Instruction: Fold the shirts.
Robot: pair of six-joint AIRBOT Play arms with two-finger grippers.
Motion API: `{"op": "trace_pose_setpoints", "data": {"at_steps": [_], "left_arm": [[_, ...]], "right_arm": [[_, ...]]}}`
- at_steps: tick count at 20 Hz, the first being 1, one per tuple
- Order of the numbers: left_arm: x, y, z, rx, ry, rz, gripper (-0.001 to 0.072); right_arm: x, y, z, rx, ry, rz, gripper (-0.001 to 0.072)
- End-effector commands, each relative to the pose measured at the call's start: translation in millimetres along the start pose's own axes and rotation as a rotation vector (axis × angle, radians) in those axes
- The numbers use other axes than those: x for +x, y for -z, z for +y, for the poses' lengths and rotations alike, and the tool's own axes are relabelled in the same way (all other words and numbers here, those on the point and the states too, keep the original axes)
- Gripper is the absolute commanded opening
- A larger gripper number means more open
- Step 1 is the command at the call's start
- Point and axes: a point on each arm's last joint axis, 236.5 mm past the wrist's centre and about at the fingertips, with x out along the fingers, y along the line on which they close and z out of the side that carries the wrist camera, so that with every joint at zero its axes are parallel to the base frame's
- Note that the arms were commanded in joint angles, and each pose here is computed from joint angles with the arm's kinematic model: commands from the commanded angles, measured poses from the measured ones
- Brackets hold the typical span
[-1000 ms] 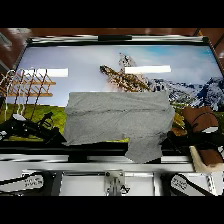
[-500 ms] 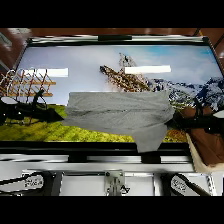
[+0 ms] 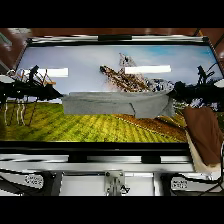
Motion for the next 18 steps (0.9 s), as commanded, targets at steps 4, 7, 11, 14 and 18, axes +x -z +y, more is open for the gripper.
{"op": "trace_pose_setpoints", "data": {"at_steps": [4, 7, 11, 14, 18], "left_arm": [[15.4, -39.7, 6.0, -0.040, 0.014, -0.050, 0.0029], [23.3, -39.6, 11.3, -0.049, 0.010, -0.046, 0.0030], [41.8, -24.8, 18.3, -0.062, 0.012, 0.021, 0.0030], [50.6, 0.4, 41.6, -0.129, -0.052, 0.125, 0.0031], [49.7, 5.8, 46.8, -0.133, -0.076, 0.147, 0.0350]], "right_arm": [[23.7, -52.0, -1.9, 0.022, 0.000, -0.084, 0.0054], [40.9, -48.4, -12.9, 0.035, 0.014, -0.058, 0.0055], [61.7, -45.3, -29.3, 0.049, 0.040, -0.039, 0.0055], [67.3, -51.8, -37.0, 0.062, 0.050, -0.065, 0.0055], [66.5, -60.2, -39.7, 0.060, 0.060, -0.100, 0.0084]]}}
